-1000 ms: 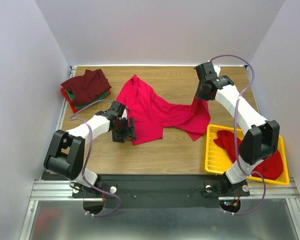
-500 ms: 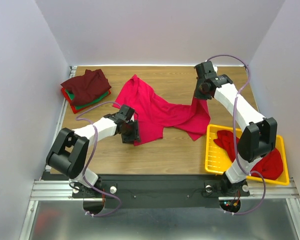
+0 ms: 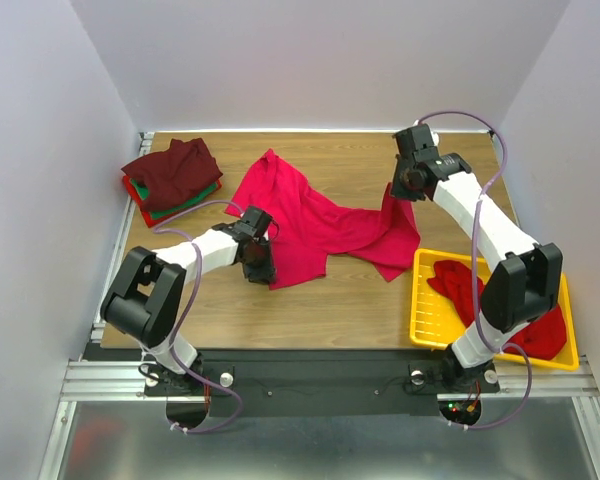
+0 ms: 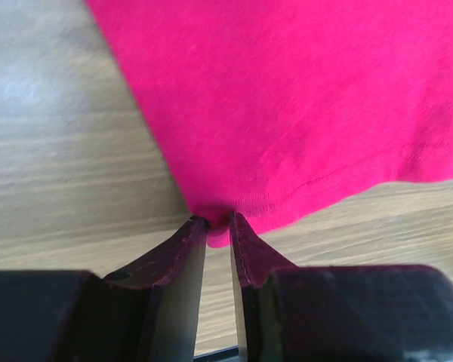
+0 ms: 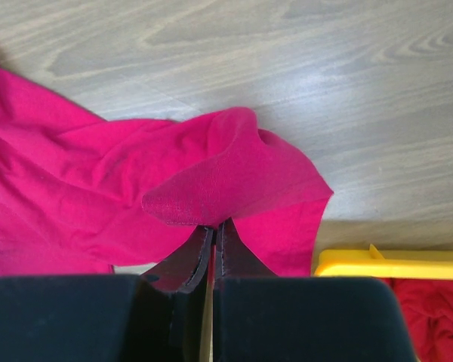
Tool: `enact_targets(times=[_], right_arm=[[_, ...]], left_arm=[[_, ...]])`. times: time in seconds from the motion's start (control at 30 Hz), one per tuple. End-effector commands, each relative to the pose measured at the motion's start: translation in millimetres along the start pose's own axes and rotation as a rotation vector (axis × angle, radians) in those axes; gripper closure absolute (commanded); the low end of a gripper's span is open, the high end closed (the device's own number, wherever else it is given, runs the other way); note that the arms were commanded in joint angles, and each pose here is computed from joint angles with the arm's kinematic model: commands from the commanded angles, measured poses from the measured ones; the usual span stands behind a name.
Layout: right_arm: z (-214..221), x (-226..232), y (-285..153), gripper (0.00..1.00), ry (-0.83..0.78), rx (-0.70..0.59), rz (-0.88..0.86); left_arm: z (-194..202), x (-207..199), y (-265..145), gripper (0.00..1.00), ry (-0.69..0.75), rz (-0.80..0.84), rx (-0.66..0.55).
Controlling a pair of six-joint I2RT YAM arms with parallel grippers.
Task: Fold and stack the t-shirts
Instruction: Flatten the tshirt out
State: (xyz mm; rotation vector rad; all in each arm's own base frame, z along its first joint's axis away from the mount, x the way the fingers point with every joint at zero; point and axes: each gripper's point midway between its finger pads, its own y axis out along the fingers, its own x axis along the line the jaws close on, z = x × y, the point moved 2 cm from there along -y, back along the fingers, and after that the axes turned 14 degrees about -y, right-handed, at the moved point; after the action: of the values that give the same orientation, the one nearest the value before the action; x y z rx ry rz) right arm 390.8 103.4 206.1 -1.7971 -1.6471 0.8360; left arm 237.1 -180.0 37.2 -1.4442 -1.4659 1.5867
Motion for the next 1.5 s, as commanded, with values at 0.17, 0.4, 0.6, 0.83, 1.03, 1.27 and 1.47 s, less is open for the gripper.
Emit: enact_targets(times=[0.17,0.4,0.6,0.83,1.03,1.27,1.47], right_arm=[[-1.2,-6.8,-10.0,1.00,0.005,-0.042,-0.008],[3.1,-4.0,-9.5,0.99,0.004,-0.040,-0.027],[7.0,-4.3,-13.7,1.00,0.002,-0.048,-0.042],[-2.3,-7.8,-40.4,1.00,-0.011,-0.113,-0.079],[-26.4,-25.0,-89.0,1.00,-0.028,-0.227,-0.058],[-59.4,-52.4,-131.2,1.00,-0.085,-0.350,0.045],[-65.8,-65.3,-146.8,1.00,-0.095,-0.379,0.094]], left_arm=[[-11.2,8.5,17.1,0.66,0.043,-0.129,-0.037],[-7.5,23.1,20.8,0.86,0.050,-0.224,-0.052],[-9.8,18.1,15.2,1.00,0.048,-0.216,-0.060],[-59.2,-44.5,-66.4,1.00,-0.010,-0.018,-0.224],[-140.2,-81.0,-177.7,1.00,-0.152,0.238,-0.420],[-216.1,-87.1,-305.9,1.00,-0.216,0.443,-0.681],[-252.1,-65.3,-355.6,1.00,-0.261,0.470,-0.819]])
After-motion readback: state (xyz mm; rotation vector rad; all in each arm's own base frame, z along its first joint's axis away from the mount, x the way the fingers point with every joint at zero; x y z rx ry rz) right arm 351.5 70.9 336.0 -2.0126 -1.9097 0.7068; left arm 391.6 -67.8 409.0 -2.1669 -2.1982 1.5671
